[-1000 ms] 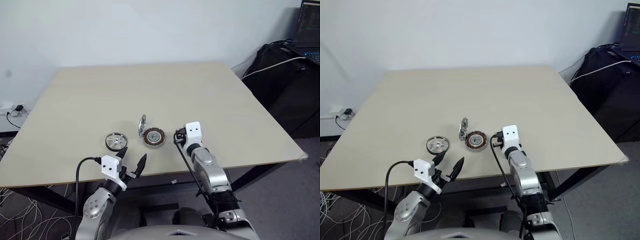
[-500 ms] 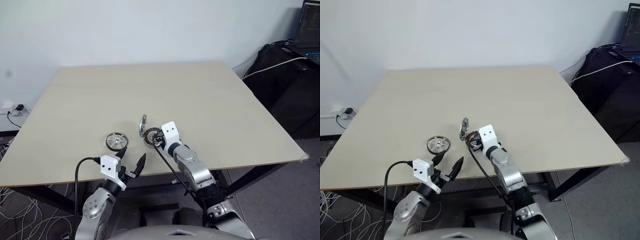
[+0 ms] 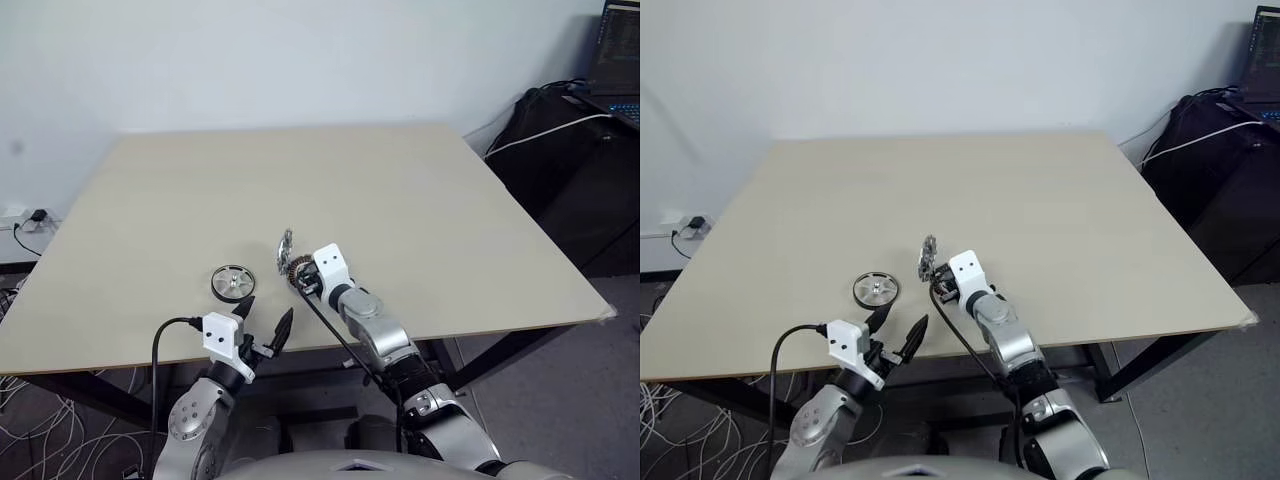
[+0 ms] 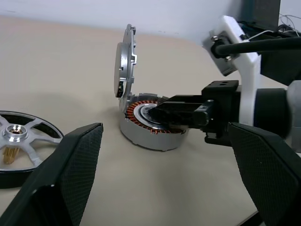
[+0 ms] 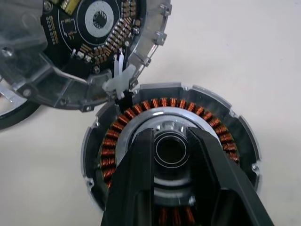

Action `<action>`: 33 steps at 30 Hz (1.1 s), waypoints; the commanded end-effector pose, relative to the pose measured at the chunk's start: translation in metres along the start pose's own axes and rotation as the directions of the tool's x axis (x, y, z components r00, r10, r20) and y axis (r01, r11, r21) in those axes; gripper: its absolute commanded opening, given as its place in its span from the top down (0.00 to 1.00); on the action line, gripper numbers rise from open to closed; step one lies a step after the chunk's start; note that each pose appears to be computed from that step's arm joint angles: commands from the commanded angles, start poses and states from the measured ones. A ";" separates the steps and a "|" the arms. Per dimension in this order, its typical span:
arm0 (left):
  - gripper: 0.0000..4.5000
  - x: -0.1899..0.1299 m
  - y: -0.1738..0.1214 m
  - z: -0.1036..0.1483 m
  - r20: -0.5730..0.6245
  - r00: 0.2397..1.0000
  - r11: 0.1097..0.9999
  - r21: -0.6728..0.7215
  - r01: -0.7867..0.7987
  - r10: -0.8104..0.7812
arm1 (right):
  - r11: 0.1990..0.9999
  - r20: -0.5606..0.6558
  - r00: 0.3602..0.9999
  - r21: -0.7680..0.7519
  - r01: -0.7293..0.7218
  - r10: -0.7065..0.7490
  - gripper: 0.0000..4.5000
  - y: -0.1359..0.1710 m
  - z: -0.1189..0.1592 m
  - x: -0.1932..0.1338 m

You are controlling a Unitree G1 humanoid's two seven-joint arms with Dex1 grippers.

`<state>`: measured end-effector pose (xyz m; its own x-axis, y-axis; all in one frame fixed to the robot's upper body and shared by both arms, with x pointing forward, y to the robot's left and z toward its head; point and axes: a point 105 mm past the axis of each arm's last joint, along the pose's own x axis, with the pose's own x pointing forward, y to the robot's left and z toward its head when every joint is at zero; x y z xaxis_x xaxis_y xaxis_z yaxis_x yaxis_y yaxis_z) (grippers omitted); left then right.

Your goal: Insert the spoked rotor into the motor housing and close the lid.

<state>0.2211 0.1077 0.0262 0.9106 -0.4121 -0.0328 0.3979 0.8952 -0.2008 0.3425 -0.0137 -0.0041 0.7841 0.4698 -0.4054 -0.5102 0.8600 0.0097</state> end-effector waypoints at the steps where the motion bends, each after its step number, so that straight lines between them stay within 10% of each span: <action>1: 0.00 0.003 -0.004 0.017 0.058 0.998 1.000 0.024 0.010 -0.012 | 1.000 0.062 0.998 -0.007 0.000 0.000 0.85 0.000 0.019 0.003; 11: 0.00 -0.001 -0.006 0.018 0.059 0.998 1.000 0.024 0.010 -0.011 | 1.000 0.062 0.998 -0.003 -0.003 0.004 0.85 -0.003 0.019 0.005; 17: 0.00 -0.002 -0.011 0.022 0.062 0.998 1.000 0.021 0.013 -0.014 | 0.996 0.125 0.989 0.048 -0.081 0.074 0.42 0.006 0.033 -0.005; 24: 0.00 0.002 -0.016 0.028 0.063 0.998 1.000 0.015 0.021 -0.022 | 0.989 0.207 0.973 0.076 -0.124 0.106 0.42 0.013 0.057 -0.021; 33: 0.00 0.009 -0.017 0.031 0.060 0.998 1.000 0.009 0.024 -0.024 | 1.000 0.159 0.987 0.017 -0.026 0.023 0.99 0.000 0.051 -0.017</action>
<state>0.2220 0.0968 0.0441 0.9073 -0.4197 -0.0250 0.4057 0.8897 -0.2095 0.3423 -0.0148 0.0385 0.8074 0.5157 -0.2867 -0.5216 0.8509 0.0618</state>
